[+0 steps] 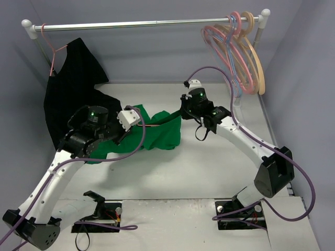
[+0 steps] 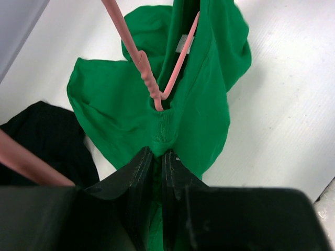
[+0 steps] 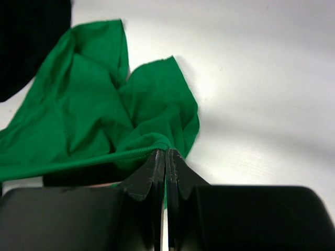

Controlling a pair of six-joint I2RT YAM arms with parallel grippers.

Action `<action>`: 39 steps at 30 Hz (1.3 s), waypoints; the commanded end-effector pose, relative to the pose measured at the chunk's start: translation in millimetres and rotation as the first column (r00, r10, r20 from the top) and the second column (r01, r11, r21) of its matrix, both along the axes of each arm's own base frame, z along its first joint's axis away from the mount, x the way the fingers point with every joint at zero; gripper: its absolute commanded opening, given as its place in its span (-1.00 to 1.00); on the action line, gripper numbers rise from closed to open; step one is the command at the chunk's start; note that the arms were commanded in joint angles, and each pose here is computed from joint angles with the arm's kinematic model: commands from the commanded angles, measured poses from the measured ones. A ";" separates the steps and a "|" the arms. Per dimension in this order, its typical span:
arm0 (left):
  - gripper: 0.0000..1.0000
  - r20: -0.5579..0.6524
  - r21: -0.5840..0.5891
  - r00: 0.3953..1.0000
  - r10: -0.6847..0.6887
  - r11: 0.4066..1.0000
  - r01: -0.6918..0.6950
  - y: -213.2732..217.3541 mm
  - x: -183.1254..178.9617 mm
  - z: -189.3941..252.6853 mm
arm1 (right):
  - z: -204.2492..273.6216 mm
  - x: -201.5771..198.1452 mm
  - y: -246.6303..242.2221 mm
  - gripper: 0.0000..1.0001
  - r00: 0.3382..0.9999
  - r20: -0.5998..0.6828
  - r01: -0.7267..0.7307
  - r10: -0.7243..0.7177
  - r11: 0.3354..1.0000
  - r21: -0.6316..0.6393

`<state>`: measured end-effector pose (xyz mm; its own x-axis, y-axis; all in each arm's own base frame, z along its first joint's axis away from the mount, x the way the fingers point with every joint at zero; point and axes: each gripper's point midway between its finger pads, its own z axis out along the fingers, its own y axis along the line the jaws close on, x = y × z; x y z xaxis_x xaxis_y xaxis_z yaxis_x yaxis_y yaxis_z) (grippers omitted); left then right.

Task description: Place the t-shirt on the hanger

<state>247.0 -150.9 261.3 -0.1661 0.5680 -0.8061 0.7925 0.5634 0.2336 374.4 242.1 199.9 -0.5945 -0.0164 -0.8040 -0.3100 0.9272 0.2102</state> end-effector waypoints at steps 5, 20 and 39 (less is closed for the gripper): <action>-1.00 0.172 -0.063 0.985 -0.022 0.997 0.033 -15.6 26.5 62.1 | 104.5 -1.2 17.9 -1.00 0.967 0.221 -0.136 0.126 0.990 0.031; -1.00 0.530 -0.286 0.840 0.117 0.957 0.048 -25.5 61.4 208.3 | 226.5 -4.3 67.2 -1.00 0.906 0.365 -0.236 0.214 0.972 0.017; -1.00 0.480 -0.520 0.859 0.177 0.846 0.117 -57.6 70.8 206.9 | 246.8 6.0 66.9 -1.00 0.905 0.414 -0.152 0.101 0.984 0.092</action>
<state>315.0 -197.2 433.2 0.2242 0.1896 -0.9559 0.6450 0.7064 0.2914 380.7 304.0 443.7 -0.2246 -0.0284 -0.9740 -0.5188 0.8496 0.0949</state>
